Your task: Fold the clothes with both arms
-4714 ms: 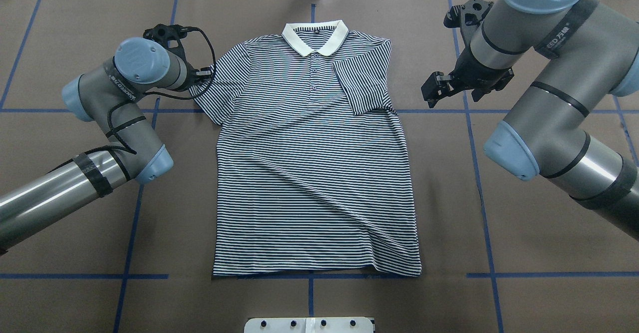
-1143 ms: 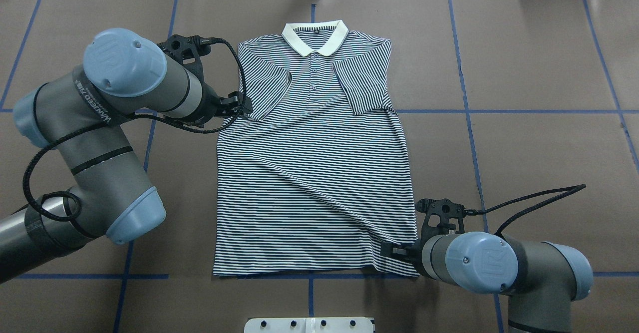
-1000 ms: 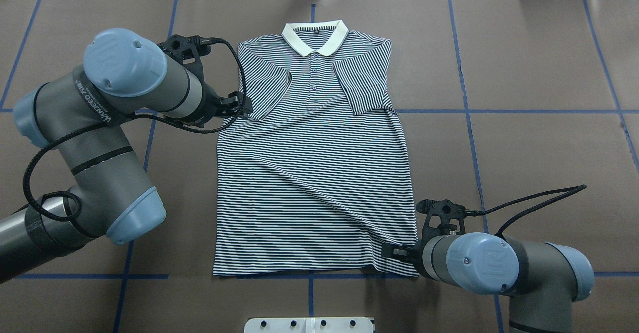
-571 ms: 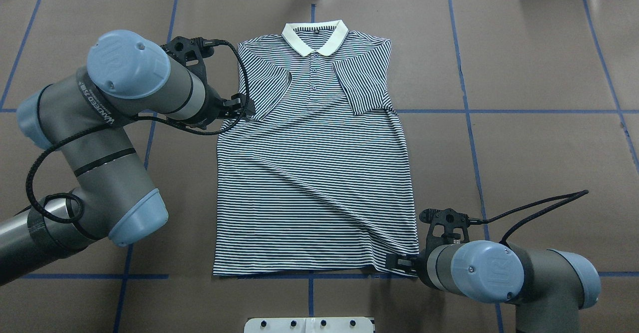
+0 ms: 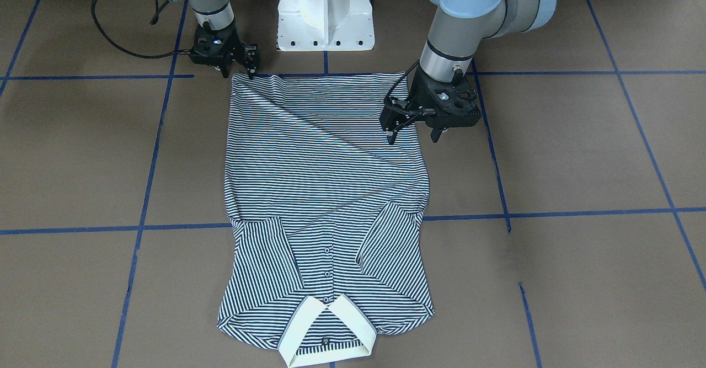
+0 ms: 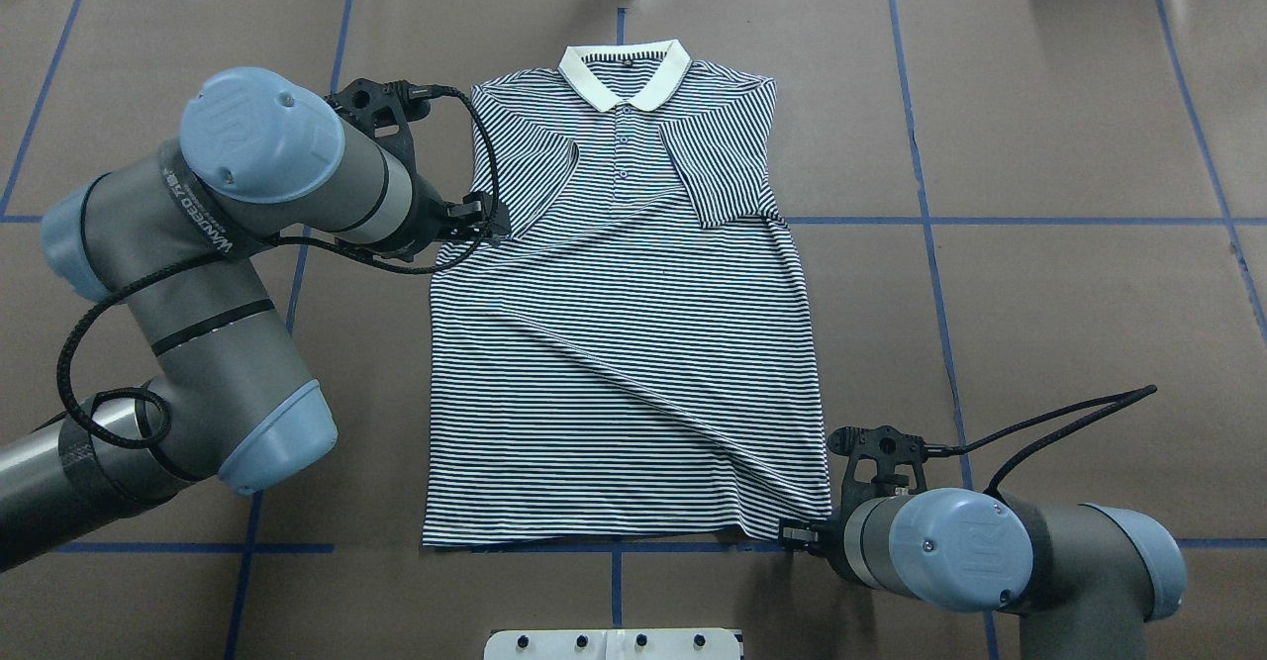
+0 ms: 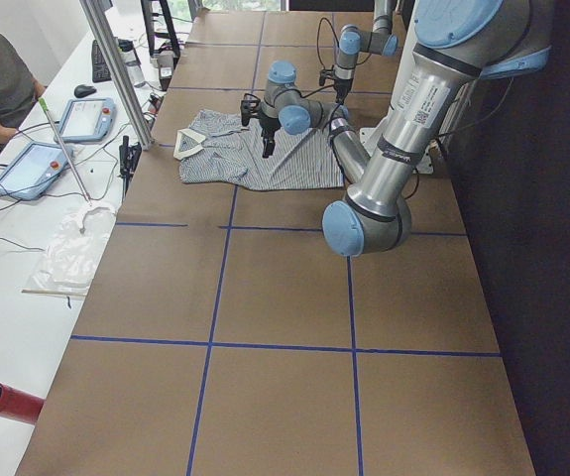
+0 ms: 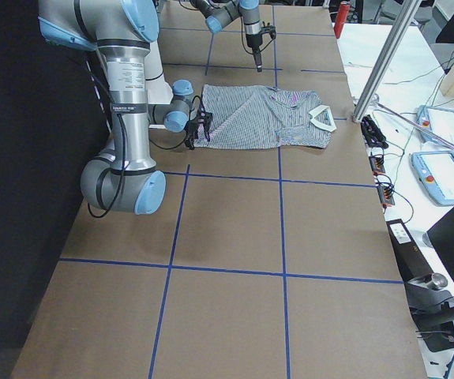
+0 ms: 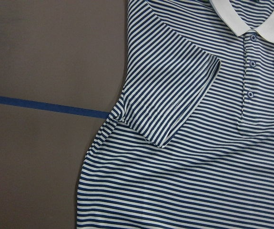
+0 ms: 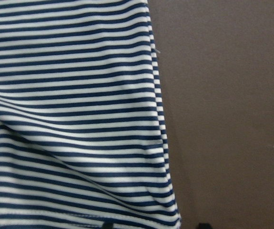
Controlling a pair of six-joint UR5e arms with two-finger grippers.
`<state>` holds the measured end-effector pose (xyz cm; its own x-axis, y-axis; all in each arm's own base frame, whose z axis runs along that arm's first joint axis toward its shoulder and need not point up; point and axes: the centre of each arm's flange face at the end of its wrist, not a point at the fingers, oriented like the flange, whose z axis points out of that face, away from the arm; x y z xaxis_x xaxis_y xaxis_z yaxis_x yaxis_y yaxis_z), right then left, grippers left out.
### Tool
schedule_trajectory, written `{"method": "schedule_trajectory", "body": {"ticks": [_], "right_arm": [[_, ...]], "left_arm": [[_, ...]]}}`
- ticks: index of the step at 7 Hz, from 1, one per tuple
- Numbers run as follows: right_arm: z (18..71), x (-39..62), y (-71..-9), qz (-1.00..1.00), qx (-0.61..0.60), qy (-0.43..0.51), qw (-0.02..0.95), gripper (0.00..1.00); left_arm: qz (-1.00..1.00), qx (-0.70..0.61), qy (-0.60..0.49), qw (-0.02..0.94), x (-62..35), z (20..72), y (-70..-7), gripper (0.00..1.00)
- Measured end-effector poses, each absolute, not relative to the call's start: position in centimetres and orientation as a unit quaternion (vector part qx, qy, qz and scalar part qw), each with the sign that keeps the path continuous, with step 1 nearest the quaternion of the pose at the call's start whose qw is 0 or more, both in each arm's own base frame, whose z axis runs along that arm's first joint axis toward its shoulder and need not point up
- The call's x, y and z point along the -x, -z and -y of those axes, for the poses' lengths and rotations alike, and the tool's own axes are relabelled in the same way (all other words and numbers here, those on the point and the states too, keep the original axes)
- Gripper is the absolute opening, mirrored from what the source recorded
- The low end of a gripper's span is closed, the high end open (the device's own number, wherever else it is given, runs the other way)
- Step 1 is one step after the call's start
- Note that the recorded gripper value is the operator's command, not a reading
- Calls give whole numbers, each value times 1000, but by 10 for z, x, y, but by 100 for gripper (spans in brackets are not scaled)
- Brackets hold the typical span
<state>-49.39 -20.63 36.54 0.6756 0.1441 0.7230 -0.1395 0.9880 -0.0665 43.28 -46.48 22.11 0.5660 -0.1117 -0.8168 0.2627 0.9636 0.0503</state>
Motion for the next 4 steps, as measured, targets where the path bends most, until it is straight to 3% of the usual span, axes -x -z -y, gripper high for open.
{"method": "schedule_trajectory", "body": {"ticks": [4], "right_arm": [[207, 491, -362, 399, 14, -76, 914, 0]], "left_arm": [[-454, -84, 105, 881, -434, 464, -220, 100]]}}
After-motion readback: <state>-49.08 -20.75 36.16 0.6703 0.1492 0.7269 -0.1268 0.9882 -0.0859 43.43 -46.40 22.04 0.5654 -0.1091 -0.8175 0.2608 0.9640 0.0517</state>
